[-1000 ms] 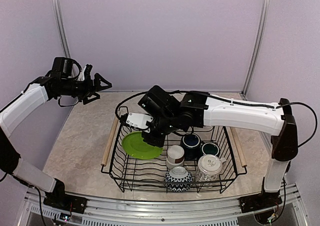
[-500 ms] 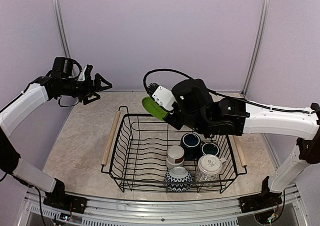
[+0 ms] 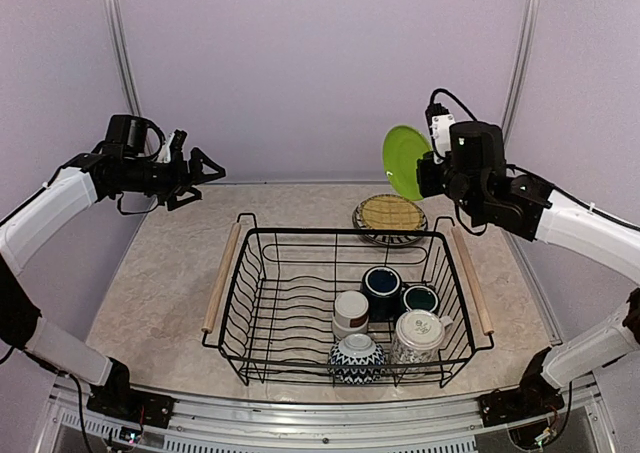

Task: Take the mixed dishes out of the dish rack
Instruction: Place the plate with another plate.

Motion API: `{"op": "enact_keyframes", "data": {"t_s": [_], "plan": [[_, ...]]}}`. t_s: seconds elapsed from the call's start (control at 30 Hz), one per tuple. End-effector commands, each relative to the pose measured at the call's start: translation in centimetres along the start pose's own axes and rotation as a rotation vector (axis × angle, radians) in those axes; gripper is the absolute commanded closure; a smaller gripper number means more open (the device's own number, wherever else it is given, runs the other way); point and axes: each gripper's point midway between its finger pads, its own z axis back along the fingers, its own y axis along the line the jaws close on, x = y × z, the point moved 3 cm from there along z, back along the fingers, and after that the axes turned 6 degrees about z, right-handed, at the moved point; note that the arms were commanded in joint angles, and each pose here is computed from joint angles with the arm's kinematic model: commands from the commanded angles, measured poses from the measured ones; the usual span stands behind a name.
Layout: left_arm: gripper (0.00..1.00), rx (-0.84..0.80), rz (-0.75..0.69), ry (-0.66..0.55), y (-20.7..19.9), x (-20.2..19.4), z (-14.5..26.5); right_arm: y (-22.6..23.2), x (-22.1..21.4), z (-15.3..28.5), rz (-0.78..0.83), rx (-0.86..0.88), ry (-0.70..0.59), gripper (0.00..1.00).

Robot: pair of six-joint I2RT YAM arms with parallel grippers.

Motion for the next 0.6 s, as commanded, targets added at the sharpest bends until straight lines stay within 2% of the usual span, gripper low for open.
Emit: {"op": "enact_keyframes", "data": {"t_s": [0.0, 0.27, 0.57], "plan": [[0.01, -0.002, -0.018, -0.005, -0.5, 0.4, 0.1, -3.9, 0.3, -0.3, -0.316, 0.123, -0.029, 1.0], [0.01, 0.002, -0.021, -0.008, -0.5, 0.4, 0.1, -9.6, -2.6, -3.3, -0.505, 0.237, 0.018, 1.0], [0.01, 0.002, -0.021, -0.003, -0.4, 0.4, 0.0, -12.9, -7.2, -8.3, -0.552, 0.253, 0.084, 1.0]]}}
